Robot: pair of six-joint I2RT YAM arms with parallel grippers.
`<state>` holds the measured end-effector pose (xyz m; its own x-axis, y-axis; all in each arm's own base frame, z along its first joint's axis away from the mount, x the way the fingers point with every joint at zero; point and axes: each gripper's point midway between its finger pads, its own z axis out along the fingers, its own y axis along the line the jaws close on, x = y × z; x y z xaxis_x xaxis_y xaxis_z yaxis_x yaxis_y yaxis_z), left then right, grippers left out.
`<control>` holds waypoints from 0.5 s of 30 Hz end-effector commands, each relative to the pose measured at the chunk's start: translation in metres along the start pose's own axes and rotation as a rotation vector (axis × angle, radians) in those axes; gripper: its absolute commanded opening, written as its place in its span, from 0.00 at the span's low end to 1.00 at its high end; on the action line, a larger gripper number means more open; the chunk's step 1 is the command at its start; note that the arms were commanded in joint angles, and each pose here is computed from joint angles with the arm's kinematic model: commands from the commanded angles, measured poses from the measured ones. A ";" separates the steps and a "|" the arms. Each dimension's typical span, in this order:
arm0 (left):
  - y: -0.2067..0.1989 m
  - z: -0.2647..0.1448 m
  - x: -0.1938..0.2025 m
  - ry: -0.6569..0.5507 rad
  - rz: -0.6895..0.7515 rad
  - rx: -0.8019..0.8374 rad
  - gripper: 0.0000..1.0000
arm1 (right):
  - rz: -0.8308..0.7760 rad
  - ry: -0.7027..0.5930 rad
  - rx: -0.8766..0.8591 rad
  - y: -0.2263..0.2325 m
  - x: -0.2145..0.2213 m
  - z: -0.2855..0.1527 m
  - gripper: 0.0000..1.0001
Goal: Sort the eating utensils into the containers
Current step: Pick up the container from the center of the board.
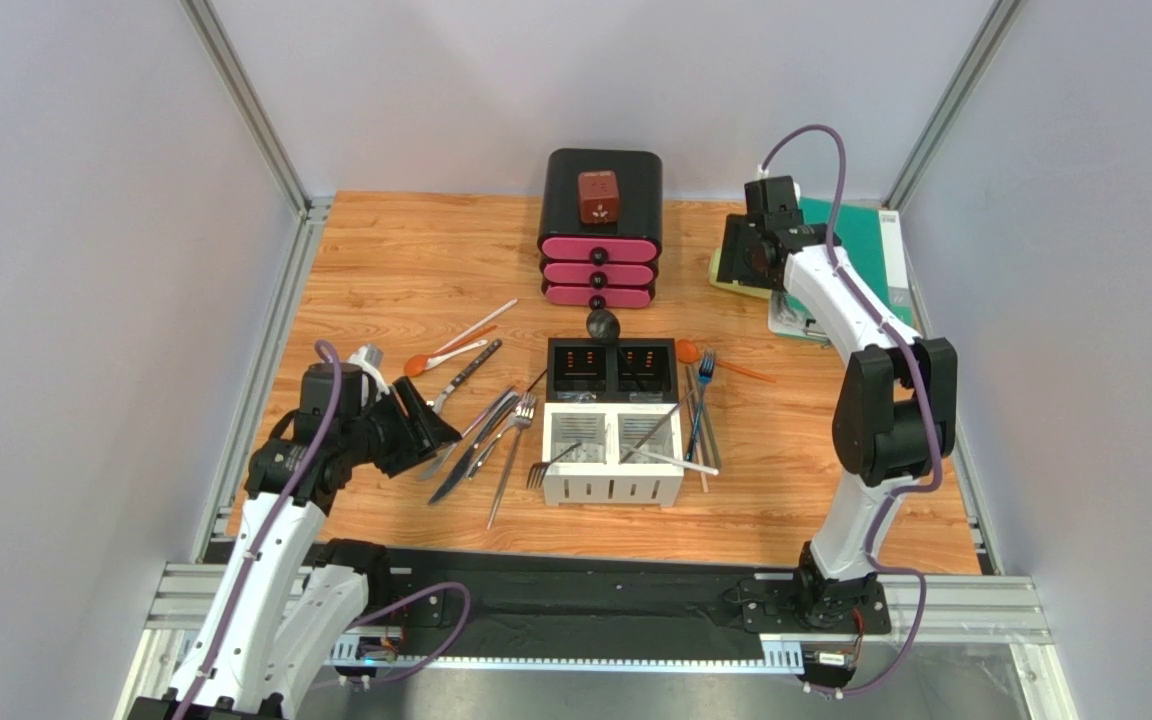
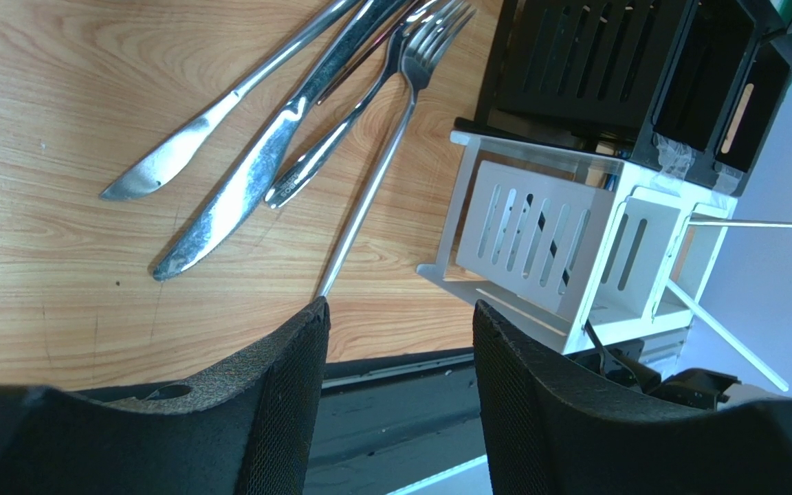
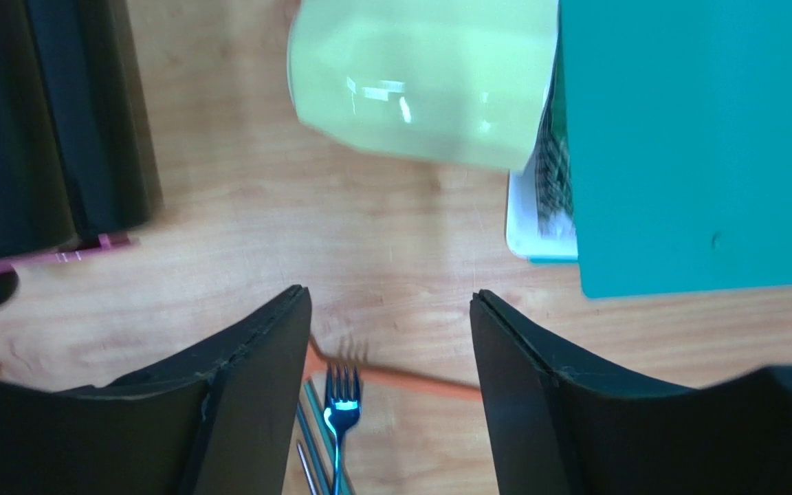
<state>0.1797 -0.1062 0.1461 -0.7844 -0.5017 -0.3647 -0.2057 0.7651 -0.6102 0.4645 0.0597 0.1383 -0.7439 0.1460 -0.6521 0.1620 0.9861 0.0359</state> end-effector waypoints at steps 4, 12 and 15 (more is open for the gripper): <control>-0.005 -0.002 -0.007 -0.027 0.011 0.007 0.60 | 0.132 -0.029 -0.016 -0.016 -0.039 0.033 0.64; -0.004 0.001 -0.009 -0.013 0.008 -0.010 0.60 | 0.175 -0.029 0.007 -0.038 -0.047 0.049 0.65; -0.003 0.003 -0.010 -0.009 0.006 -0.015 0.60 | 0.174 -0.012 -0.006 -0.039 -0.043 0.057 0.65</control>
<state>0.1819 -0.1042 0.1387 -0.7923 -0.5033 -0.3448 -0.2340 0.7726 -0.5901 0.5104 0.0018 0.1046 -0.7328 0.3044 -0.6085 0.3122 0.9451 0.0968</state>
